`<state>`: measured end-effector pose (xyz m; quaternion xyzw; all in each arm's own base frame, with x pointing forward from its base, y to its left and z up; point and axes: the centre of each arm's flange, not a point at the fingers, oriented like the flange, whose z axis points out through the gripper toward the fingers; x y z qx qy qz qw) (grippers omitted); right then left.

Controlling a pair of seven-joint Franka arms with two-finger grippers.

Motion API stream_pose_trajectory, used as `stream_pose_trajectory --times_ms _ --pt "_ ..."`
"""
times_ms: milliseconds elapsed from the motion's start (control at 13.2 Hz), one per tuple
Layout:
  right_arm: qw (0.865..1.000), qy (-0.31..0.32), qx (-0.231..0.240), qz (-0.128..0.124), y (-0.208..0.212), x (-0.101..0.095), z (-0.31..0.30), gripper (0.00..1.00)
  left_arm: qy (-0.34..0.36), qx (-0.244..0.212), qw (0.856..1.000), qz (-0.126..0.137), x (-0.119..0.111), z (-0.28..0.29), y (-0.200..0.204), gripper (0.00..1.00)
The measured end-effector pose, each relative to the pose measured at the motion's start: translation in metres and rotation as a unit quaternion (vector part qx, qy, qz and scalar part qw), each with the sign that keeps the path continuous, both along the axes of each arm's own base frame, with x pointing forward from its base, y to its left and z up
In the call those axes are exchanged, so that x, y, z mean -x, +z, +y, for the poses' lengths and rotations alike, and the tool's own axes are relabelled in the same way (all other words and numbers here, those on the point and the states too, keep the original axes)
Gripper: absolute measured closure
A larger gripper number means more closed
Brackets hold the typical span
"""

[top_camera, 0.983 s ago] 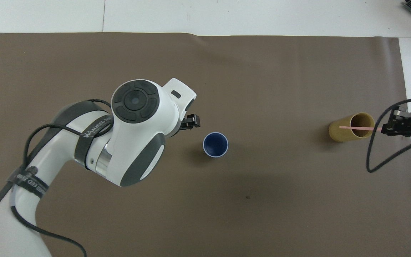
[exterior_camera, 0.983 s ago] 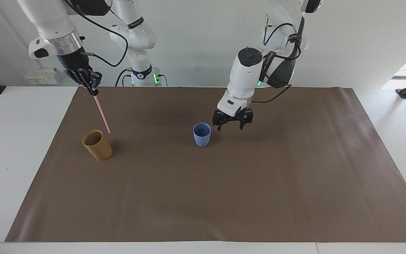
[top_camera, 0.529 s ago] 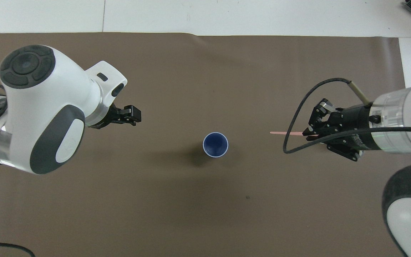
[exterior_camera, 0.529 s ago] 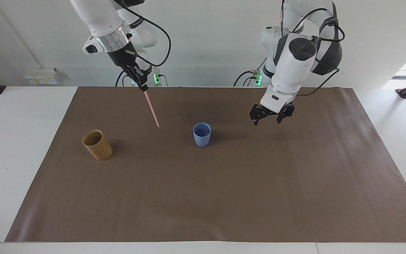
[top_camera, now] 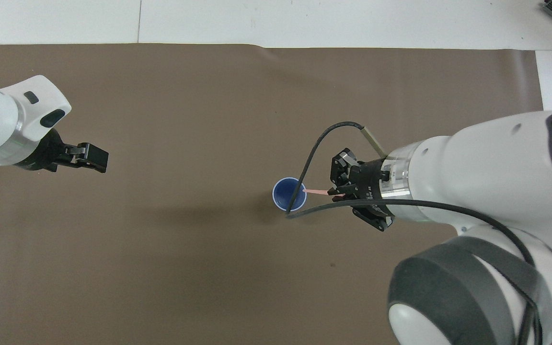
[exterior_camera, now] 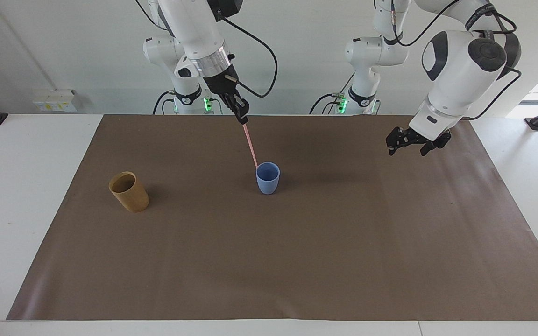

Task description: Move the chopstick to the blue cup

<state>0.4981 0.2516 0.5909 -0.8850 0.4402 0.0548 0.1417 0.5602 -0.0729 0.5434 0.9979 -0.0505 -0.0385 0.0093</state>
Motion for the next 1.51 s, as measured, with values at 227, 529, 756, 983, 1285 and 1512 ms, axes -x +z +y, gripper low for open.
stream_pose_trajectory --times_ms 227,529,756,983,1285,1512 --pt "1.0 0.011 0.003 0.007 -0.016 0.007 0.014 0.9 -0.006 0.001 1.0 -0.007 0.011 0.016 0.031 0.0" --pt "0.998 0.063 0.013 0.016 -0.042 0.017 0.026 0.9 -0.008 -0.001 1.0 0.0 0.03 0.017 0.085 0.0" --pt "0.996 0.089 0.015 0.011 -0.046 0.017 0.023 0.9 -0.007 -0.001 1.0 -0.005 0.035 0.019 0.107 0.0" --pt "0.996 0.093 0.017 0.008 -0.046 0.016 0.022 0.9 -0.009 0.0 1.0 -0.007 0.035 0.021 0.111 0.0" --pt "0.996 0.093 0.017 0.005 -0.046 0.015 0.021 0.9 -0.018 0.003 1.0 -0.007 0.035 0.023 0.111 0.0" --pt "0.995 0.097 0.017 0.003 -0.046 0.015 0.021 0.9 -0.019 0.006 1.0 -0.007 0.035 0.022 0.111 0.0"
